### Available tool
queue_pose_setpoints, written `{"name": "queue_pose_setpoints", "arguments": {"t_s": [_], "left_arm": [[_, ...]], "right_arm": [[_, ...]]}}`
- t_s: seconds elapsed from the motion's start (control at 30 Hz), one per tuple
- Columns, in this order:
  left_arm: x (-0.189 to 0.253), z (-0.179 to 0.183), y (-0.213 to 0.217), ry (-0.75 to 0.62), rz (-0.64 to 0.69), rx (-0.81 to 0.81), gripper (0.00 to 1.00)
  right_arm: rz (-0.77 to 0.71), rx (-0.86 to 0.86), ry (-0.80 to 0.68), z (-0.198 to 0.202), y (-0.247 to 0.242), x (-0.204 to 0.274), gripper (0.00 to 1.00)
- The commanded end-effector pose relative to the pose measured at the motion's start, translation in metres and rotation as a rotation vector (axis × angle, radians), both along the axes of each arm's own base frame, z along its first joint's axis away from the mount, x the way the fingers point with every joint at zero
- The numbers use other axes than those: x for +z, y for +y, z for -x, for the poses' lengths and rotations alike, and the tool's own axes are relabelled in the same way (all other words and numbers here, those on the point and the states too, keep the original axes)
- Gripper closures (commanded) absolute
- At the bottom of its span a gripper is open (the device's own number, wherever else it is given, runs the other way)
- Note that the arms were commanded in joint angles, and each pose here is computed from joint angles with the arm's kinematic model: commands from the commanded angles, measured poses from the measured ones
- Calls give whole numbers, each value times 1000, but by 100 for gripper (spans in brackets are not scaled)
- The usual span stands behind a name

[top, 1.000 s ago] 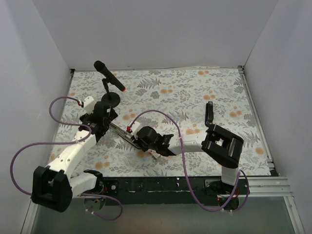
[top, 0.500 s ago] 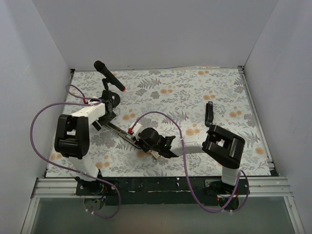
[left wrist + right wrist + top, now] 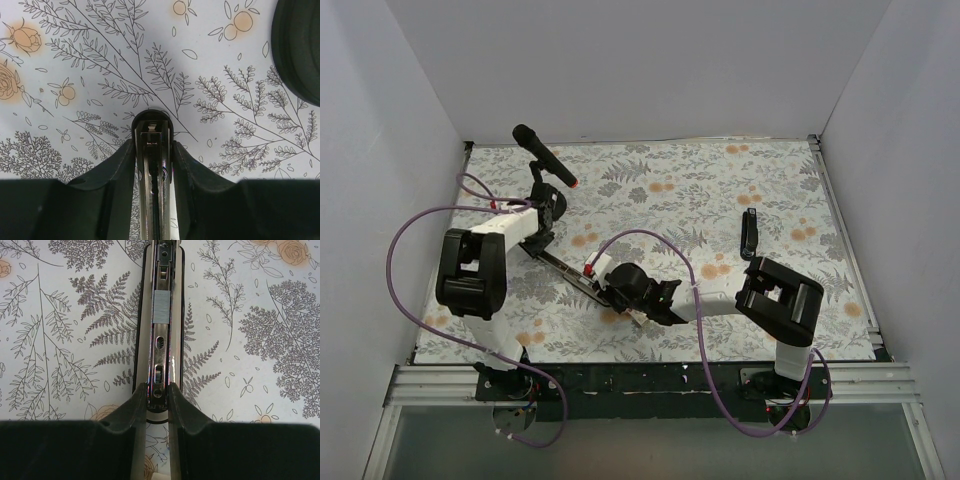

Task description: Load the staples into the stapler

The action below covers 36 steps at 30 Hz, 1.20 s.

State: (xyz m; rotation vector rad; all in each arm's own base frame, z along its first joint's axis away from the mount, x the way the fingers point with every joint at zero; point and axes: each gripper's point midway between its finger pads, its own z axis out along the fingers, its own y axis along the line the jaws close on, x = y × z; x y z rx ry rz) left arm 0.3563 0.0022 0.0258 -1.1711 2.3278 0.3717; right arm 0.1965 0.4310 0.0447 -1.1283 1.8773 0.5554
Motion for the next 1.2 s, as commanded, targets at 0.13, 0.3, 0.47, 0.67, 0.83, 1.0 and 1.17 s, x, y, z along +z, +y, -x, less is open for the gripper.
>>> {"name": "queue_pose_setpoints", "arguments": {"t_s": [0.13,0.3,0.47,0.67,0.83,1.0,1.17], "left_arm": [[42,9,5,-66,16,21,93],[89,15,-21,-244,132,1,91],[124,32,-48,-368,201,-71,89],[128,54,-85,-397,275,-142,89],[132,62,-108,-432,358,-161,88],[128,69,-122,-436,405,-184,85],[130,74,-136,-447,470,-212,82]], "right_arm": [[-18,-8,-35,-3,-5,10,99],[-13,-14,-34,-5,-4,8,99],[-16,-26,-41,-7,-3,10,99],[-30,-49,-44,-12,-1,14,99],[-45,-59,-39,-13,3,17,99],[-52,-82,-39,-16,3,18,97],[-84,-95,-47,-18,2,23,91]]}}
